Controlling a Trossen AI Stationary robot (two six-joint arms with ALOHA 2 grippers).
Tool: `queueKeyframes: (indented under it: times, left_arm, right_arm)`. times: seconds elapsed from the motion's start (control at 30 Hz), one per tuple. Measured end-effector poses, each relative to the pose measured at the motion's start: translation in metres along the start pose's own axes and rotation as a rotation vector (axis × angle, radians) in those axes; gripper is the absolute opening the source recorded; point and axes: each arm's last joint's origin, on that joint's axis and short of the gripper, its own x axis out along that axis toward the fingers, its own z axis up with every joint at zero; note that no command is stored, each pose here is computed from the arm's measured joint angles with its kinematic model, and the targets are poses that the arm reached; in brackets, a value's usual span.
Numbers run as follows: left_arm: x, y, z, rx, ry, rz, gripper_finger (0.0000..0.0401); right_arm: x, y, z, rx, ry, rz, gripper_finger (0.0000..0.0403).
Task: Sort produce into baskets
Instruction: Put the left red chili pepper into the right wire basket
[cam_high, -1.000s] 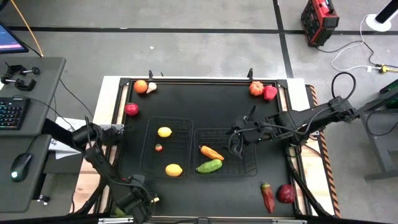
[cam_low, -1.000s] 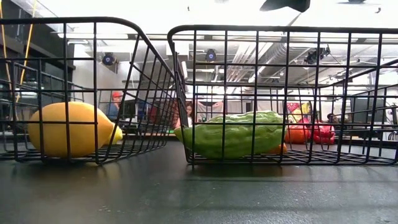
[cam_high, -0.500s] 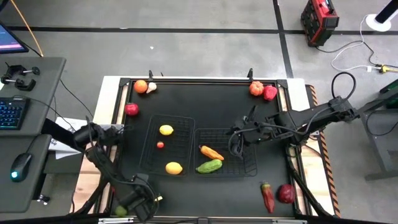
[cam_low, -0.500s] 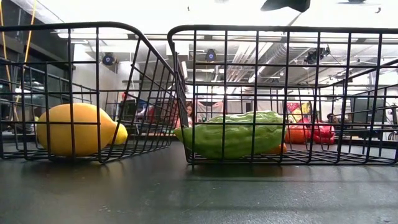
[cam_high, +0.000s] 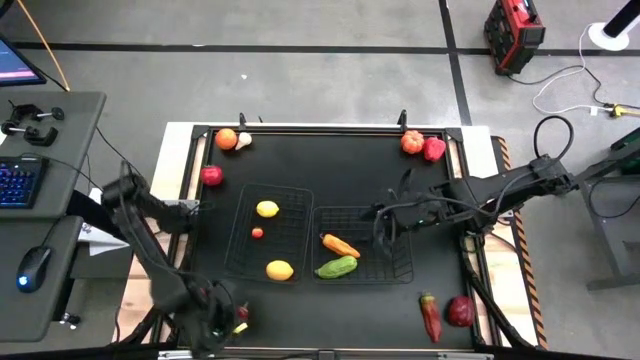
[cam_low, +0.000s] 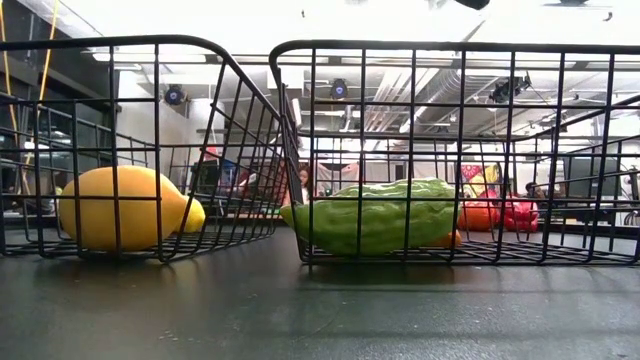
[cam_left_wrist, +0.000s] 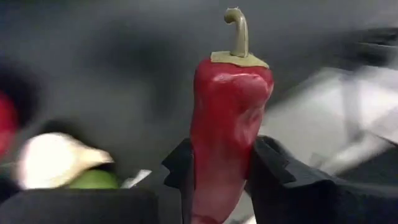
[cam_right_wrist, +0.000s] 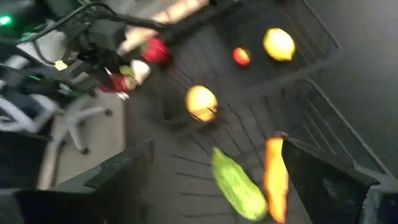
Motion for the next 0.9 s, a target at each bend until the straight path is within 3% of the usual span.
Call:
queueKeyframes:
  times: [0.1, 0.2, 0.5, 0.67, 0.9]
  left_arm:
    - [-0.032, -0.007, 0.009, 0.068, -0.061, -0.204, 0.0082]
    - [-0.050, -0.017, 0.034, 0.143, -0.153, -0.299, 0.0082]
    - [-0.053, -0.058, 0.135, 0.464, -0.445, -0.354, 0.0082]
    - [-0.063, -0.069, 0.191, 0.570, -0.595, -0.394, 0.0082]
    - [-0.066, -0.067, 0.231, 0.701, -0.668, -0.335, 0.0082]
  right_arm:
    - [-0.009, 0.006, 0.005, -0.010, -0.061, 0.059, 0.0346]
    - [-0.018, 0.009, 0.007, -0.016, -0.117, 0.065, 0.0346]
    - [-0.040, 0.008, 0.010, 0.012, -0.256, -0.011, 0.0346]
    - [-0.048, 0.006, 0.014, 0.031, -0.332, -0.058, 0.0346]
    - [-0.048, 0.004, 0.017, 0.047, -0.396, -0.127, 0.0346]
